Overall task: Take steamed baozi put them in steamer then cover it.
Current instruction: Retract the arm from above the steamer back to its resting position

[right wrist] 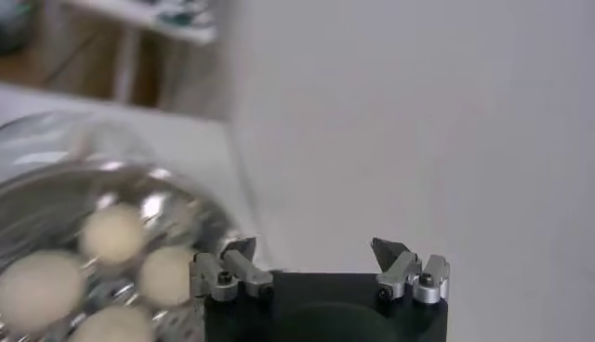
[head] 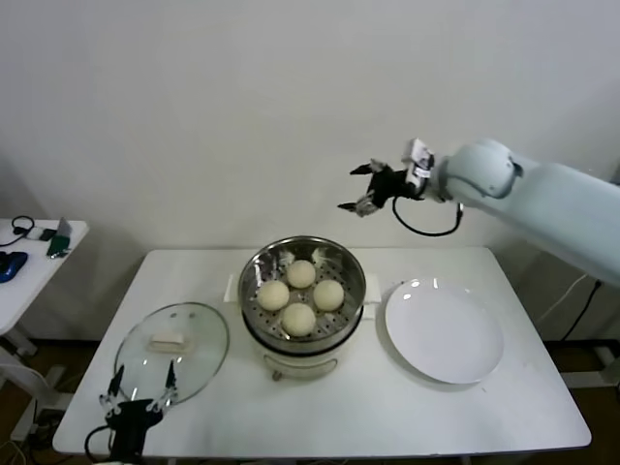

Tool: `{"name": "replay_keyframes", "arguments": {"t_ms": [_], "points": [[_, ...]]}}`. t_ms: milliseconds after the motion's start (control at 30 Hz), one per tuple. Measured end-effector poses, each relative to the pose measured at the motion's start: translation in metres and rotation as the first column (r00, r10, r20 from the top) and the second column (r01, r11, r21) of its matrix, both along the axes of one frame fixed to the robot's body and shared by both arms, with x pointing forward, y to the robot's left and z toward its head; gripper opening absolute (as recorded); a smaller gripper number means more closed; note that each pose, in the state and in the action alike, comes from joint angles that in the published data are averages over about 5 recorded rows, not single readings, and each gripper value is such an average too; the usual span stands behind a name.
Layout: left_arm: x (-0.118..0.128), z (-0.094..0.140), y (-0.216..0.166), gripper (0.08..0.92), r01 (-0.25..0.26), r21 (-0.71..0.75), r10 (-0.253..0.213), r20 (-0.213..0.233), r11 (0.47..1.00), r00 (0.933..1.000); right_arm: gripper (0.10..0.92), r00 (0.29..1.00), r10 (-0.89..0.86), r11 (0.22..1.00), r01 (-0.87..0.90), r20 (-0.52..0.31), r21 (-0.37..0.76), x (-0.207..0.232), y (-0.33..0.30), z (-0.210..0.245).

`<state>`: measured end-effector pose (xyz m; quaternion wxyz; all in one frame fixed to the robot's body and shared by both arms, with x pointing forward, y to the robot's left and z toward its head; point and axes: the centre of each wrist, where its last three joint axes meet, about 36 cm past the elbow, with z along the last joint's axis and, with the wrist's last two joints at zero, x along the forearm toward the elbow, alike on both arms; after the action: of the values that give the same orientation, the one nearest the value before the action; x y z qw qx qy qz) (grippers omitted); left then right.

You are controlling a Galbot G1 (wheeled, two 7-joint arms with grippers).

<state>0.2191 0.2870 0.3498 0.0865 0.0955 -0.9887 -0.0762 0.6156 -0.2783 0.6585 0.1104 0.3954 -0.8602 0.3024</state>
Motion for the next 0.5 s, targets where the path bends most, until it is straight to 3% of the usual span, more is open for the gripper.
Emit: {"name": "replay_keyframes", "arguments": {"t_ms": [233,500], "points": [[0.007,0.005,0.002,0.823,0.025,0.022,-0.025,0.018,0.999,0.9995,0.823,0.974,-0.210,0.956,0.185,0.087,0.229,-0.036,-0.050,-0.057],[0.010,0.006,0.004,0.823,0.064,0.077,-0.066,0.027,0.995,0.9975,0.823,0.910,-0.386,0.853,0.289,0.152,0.435,-0.088,-0.093,-0.121]]}}
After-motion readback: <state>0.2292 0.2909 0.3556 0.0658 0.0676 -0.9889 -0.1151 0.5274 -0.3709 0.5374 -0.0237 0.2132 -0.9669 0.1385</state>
